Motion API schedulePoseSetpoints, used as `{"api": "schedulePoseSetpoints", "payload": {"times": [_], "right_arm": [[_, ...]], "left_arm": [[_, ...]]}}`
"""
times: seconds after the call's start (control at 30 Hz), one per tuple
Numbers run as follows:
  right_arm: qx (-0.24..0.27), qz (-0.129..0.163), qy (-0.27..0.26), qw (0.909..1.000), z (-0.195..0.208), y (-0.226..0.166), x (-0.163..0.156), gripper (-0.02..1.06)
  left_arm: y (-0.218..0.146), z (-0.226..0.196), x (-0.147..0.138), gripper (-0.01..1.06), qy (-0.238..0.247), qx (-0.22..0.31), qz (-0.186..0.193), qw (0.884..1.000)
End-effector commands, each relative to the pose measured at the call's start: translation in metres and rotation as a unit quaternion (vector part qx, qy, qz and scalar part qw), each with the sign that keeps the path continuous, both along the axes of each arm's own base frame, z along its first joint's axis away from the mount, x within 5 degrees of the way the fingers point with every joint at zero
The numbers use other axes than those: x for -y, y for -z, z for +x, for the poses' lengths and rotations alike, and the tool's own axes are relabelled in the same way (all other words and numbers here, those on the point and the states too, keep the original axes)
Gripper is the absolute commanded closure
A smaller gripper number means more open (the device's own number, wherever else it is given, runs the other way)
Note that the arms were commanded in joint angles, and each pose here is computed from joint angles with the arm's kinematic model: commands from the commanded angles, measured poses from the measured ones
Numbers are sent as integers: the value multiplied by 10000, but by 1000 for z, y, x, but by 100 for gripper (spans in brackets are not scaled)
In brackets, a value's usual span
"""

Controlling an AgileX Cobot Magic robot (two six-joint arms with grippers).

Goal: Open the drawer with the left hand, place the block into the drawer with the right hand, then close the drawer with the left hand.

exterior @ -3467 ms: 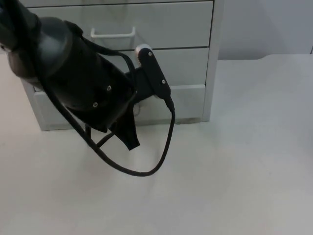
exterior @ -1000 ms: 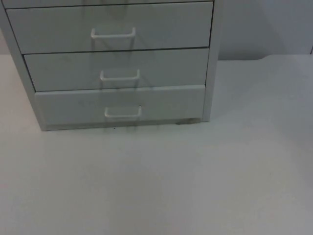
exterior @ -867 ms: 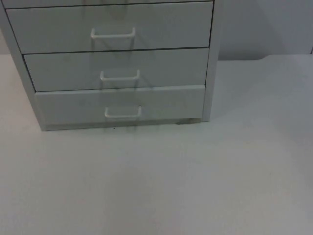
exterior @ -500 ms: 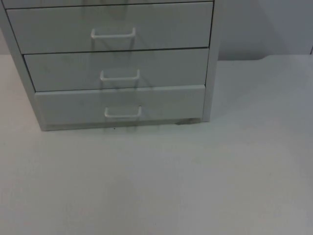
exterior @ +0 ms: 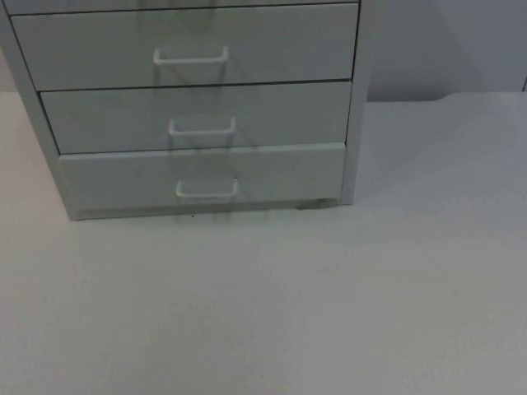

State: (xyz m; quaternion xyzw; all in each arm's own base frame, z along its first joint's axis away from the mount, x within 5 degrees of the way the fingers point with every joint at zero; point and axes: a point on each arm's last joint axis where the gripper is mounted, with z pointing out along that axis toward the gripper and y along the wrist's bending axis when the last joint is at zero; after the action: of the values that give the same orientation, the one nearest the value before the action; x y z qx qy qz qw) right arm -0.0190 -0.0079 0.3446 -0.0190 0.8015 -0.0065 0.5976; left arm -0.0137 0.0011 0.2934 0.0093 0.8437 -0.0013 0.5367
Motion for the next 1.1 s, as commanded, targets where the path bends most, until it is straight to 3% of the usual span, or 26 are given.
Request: {"api": "schedulePoseSetpoints", "payload": {"times": [0.0,0.33,0.43,1.07], "right_arm": [[-136,14,112,9998,-4,9,2,29],[-681,310,109,9971,5,50,-1,29],[-933,171,101,9954,12,65,-1,29],[-923,0,-252,9954,12,64,-6,29]], "left_arm": [[1,0,2,105,90,10,-37,10000],[1,3,2,105,114,169,-18,9998],[9,8,3,105,136,31,-49,9999],[19,9,4,105,271,-270,95,9992]]}}
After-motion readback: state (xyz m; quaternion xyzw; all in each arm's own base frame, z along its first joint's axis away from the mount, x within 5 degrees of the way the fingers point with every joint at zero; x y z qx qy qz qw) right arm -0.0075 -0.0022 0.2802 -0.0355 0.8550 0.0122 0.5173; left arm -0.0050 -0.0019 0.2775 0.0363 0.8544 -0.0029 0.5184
